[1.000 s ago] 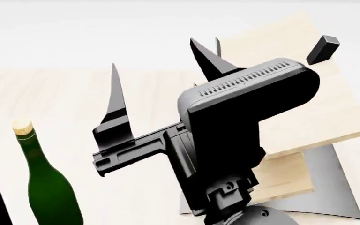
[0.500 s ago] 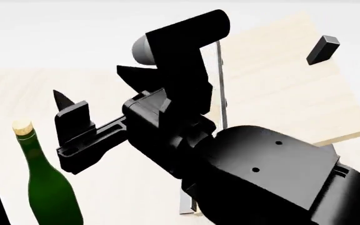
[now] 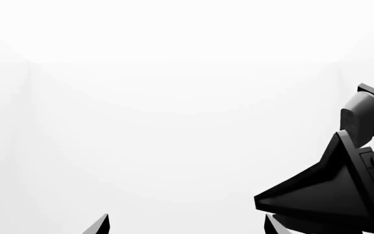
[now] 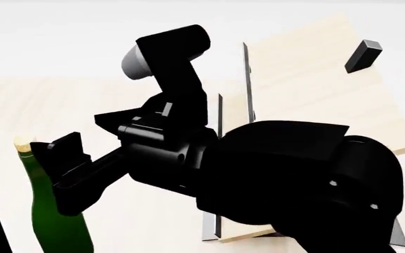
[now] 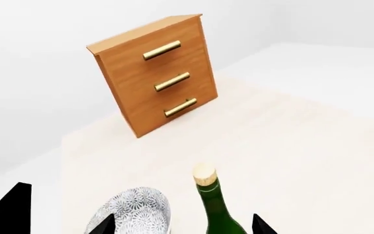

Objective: Put the wine bottle on the wine rack.

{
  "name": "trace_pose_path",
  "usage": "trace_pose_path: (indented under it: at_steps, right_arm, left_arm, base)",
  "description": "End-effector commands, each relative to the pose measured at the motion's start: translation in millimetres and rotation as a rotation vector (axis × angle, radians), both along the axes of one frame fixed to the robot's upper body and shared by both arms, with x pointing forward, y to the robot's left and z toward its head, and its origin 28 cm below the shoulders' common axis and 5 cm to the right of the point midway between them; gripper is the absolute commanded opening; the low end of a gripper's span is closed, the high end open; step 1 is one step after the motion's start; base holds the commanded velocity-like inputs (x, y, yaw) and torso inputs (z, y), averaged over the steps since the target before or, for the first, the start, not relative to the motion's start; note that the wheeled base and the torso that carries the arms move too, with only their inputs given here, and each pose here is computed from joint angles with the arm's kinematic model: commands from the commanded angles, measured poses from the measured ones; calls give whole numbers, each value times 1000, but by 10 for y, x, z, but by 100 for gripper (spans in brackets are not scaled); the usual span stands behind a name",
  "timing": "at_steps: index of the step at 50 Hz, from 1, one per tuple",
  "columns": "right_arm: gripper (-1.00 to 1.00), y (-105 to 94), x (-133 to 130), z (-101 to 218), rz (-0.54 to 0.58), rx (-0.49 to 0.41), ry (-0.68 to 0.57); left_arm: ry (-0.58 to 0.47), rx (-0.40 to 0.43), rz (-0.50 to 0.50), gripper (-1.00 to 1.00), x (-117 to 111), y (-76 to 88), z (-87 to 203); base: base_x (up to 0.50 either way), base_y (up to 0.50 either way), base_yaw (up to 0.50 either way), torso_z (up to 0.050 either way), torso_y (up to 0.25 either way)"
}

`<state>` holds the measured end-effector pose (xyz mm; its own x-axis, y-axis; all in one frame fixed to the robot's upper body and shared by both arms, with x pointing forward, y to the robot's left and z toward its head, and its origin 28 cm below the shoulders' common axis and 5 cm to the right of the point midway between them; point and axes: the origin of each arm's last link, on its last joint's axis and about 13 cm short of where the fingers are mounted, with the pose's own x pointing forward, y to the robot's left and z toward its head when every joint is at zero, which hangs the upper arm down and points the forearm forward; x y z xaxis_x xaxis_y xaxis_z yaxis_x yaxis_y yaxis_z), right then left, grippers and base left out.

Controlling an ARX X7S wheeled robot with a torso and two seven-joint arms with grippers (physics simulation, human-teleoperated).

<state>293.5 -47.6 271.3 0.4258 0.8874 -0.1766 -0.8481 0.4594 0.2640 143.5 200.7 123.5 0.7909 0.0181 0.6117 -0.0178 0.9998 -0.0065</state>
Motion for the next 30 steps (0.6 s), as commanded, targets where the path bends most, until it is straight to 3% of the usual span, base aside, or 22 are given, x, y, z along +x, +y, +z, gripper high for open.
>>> trace_pose_path:
  at_steps: [1,8,17,30]
  right_arm:
    - [100,48,64,-70,19,-29,-5]
    - [100,115,104,-181,-13,-69,-133]
    - [100,219,73,-262,18,-100,-151]
    - [100,332,80,-303,43,-78,-116]
  left_arm:
    - [0,2,0,100,0,-4,5]
    - [0,1,1,100,4,-1,4]
    - [1,1,1,100,5,0,-4]
    - [1,2,-2,100,4,-7,-5]
  base:
    - [0,0,0,0,0]
    - [0,0,0,0,0]
    - [0,0,0,0,0]
    - [0,0,0,0,0]
